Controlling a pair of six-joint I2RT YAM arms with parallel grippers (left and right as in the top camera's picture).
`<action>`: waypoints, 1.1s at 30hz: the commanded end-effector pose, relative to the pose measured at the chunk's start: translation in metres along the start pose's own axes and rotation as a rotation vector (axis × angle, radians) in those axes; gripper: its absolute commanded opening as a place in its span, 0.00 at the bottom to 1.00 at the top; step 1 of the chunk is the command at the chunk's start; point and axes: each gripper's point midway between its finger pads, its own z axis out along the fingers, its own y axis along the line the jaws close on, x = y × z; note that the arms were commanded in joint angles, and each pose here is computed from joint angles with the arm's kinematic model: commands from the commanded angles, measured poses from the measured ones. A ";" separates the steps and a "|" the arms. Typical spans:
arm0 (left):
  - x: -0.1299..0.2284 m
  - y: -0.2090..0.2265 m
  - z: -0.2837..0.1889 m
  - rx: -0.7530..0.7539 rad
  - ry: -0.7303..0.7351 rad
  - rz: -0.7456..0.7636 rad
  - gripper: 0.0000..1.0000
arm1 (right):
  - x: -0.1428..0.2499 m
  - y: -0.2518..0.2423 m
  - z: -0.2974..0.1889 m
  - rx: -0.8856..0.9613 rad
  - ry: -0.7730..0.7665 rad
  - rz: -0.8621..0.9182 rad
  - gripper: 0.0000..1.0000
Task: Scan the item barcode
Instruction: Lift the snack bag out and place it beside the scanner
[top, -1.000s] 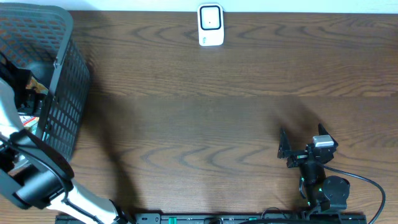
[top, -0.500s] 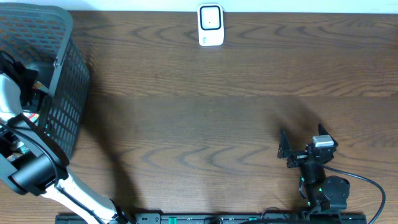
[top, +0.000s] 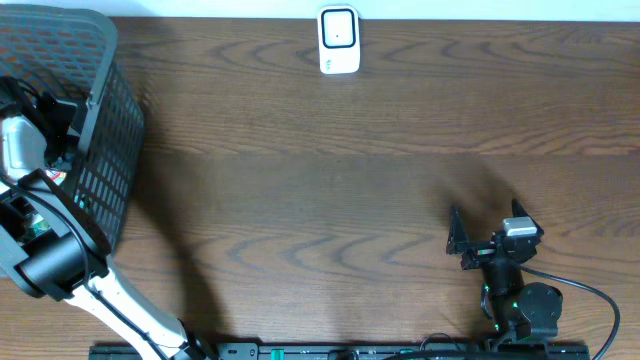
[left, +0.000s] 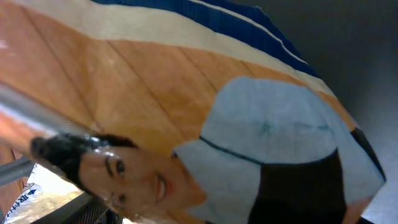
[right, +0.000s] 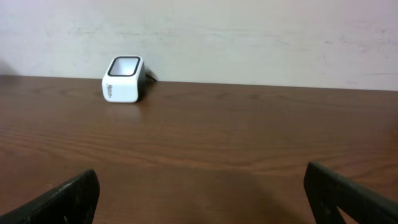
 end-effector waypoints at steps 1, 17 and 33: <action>0.004 -0.004 0.007 0.019 0.009 -0.005 0.75 | 0.000 0.001 0.000 -0.005 0.000 0.017 0.99; 0.007 0.010 -0.020 -0.007 -0.005 -0.289 0.07 | 0.001 0.001 0.000 -0.005 0.000 0.017 0.99; -0.069 0.070 -0.353 -0.169 -0.929 -0.541 0.07 | 0.000 0.001 0.000 -0.005 0.000 0.017 0.99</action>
